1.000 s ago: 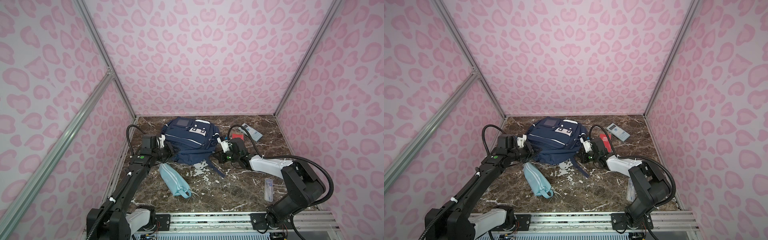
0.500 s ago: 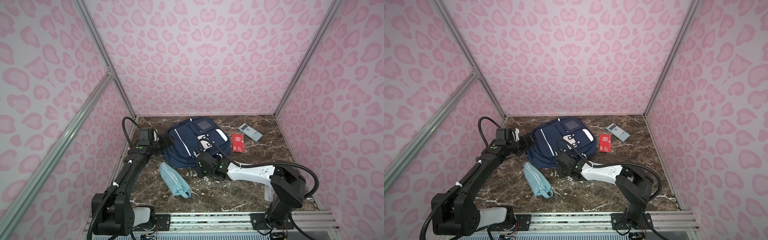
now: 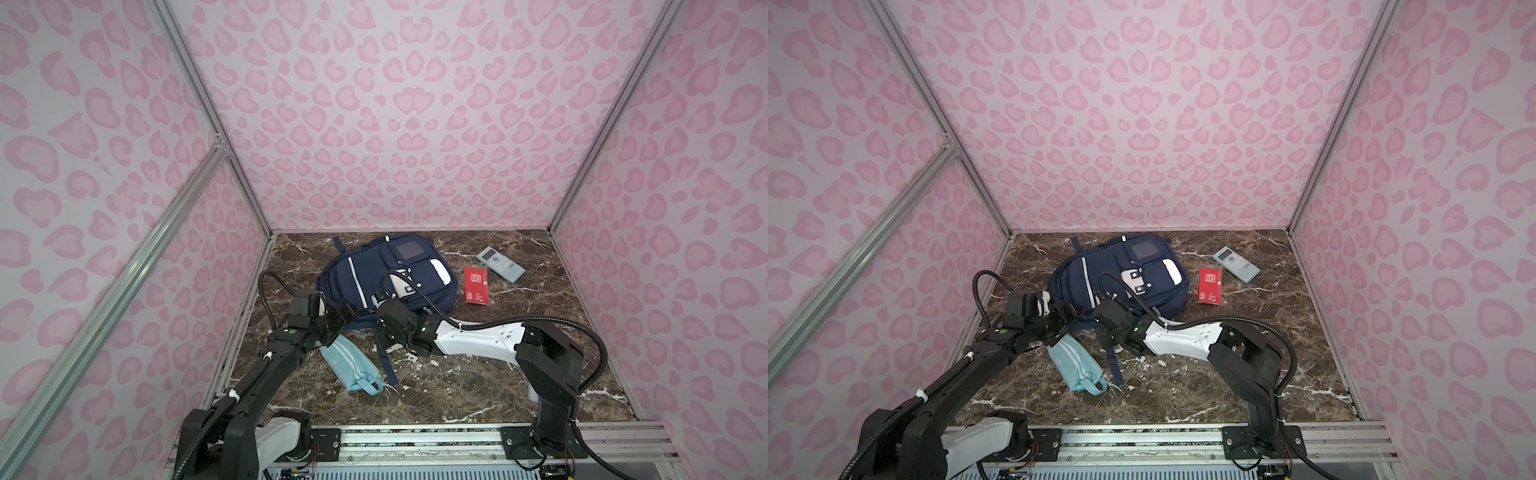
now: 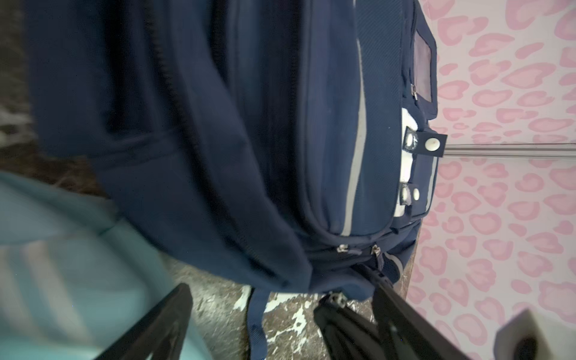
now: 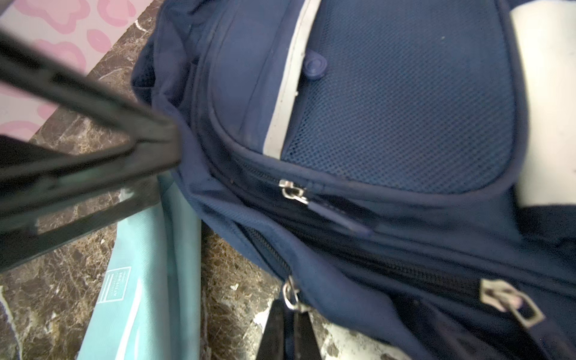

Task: Pack books, pencil case, and school supplies into a backpack
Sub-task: Zip the student bag at the center of the table.

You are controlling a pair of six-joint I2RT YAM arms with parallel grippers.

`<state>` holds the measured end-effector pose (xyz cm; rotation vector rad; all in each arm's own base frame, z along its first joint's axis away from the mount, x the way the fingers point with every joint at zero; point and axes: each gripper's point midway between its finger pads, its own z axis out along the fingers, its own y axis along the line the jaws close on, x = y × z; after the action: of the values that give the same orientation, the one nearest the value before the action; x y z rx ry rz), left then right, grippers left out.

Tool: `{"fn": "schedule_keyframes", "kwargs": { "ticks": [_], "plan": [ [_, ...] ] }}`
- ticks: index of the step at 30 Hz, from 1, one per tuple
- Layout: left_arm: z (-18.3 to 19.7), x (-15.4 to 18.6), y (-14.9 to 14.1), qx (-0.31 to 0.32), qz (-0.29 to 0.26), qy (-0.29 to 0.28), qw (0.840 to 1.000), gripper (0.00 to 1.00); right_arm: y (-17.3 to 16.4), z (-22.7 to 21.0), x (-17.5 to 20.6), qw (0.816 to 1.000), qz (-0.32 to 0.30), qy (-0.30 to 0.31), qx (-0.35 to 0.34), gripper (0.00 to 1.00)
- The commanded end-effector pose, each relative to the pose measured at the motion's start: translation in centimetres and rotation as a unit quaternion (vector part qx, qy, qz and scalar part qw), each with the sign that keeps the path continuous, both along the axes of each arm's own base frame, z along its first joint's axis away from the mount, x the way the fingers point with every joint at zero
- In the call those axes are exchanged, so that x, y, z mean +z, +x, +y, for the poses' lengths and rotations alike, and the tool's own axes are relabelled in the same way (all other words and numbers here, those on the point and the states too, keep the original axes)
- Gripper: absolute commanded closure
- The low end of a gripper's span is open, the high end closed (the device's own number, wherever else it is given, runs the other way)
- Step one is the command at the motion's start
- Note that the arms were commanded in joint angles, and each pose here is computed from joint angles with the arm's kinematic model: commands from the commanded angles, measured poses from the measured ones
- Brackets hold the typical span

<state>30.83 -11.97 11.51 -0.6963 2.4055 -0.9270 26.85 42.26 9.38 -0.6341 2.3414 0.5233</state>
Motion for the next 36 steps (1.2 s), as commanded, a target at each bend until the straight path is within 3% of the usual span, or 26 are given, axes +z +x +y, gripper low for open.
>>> {"fn": "schedule_keyframes", "kwargs": {
  "ticks": [1,4,7,12,14,21,27,31,36],
  "plan": [
    [-0.7,2.4,3.2,0.013,-0.059,-0.004,0.998,0.2,-1.1,2.0,1.7,0.998,-0.031,0.024,0.047,1.0],
    [-1.4,1.5,3.9,0.0,-0.046,0.001,0.999,0.73,-1.2,1.3,1.7,0.998,-0.034,0.024,0.042,1.0],
    [-1.0,0.5,4.4,-0.012,-0.02,0.034,0.999,0.97,-1.1,-0.3,1.5,0.999,-0.033,0.018,0.033,1.0],
    [-0.6,1.7,4.3,-0.009,-0.035,0.031,0.999,0.97,0.8,-7.0,-1.8,0.996,-0.021,-0.067,-0.047,1.0],
    [0.0,2.7,4.0,-0.005,-0.041,0.034,0.999,0.97,1.6,-12.1,-4.5,0.987,-0.006,-0.117,-0.108,1.0],
    [1.6,4.2,3.4,0.008,-0.052,0.044,0.998,0.97,0.9,-22.5,-7.9,0.962,0.031,-0.152,-0.222,1.0],
    [0.4,4.8,3.3,-0.015,-0.059,0.031,0.998,0.97,0.0,-23.0,-8.6,0.964,0.035,-0.162,-0.21,1.0],
    [1.9,5.0,3.1,0.001,-0.054,0.053,0.997,0.97,-0.3,-25.8,-8.9,0.947,0.042,-0.192,-0.254,1.0],
    [-1.2,5.6,2.7,-0.045,-0.07,0.028,0.996,0.97,-1.3,-23.2,-8.6,0.971,0.059,-0.125,-0.193,0.96]
  ]
}}
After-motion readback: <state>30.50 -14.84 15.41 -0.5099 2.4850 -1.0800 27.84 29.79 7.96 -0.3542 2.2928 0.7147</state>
